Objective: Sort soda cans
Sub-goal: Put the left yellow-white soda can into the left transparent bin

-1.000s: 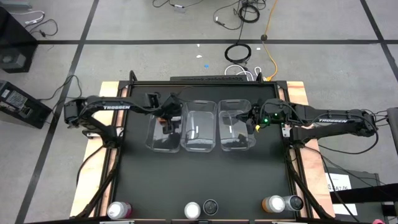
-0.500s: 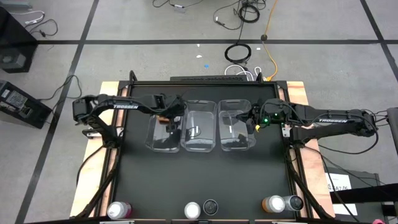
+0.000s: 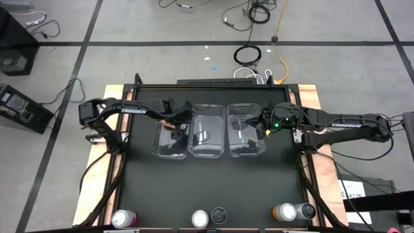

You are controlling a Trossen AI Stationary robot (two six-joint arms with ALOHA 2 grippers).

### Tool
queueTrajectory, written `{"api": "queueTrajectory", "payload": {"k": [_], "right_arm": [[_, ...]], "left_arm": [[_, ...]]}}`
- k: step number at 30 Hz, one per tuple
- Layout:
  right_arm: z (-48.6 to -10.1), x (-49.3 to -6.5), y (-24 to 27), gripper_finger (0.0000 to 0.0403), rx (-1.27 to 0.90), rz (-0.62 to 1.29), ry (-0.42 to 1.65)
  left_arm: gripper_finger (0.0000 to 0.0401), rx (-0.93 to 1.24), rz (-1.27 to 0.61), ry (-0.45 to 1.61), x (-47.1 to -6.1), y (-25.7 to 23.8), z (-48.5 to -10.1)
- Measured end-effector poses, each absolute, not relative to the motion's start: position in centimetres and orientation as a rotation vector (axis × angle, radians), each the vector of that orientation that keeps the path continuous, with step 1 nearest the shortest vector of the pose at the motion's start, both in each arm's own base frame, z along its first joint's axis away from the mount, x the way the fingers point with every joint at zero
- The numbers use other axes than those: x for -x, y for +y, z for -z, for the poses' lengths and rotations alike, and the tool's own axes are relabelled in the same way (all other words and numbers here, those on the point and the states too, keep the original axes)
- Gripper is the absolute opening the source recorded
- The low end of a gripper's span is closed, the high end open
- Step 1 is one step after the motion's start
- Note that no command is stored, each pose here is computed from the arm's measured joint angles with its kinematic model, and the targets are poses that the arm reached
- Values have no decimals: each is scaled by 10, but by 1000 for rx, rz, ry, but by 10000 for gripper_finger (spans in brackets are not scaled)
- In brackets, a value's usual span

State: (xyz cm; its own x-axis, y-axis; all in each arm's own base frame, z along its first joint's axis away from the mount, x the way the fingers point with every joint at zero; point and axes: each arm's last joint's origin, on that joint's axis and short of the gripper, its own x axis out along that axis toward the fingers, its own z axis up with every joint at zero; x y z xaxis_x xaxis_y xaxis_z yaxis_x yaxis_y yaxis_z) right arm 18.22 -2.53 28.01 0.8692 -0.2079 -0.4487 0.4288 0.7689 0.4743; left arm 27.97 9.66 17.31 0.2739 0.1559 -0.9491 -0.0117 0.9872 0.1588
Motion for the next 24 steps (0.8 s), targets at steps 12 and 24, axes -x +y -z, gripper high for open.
{"api": "queueTrajectory", "payload": {"k": [12, 24], "right_arm": [[-280, -182, -25, 20, -613, 357, 385], [-280, -182, -25, 20, -614, 357, 384]], "left_arm": [[339, -74, -178, 1300, -281, 97, -168], [300, -14, -322, 1041, -278, 97, -238]]}}
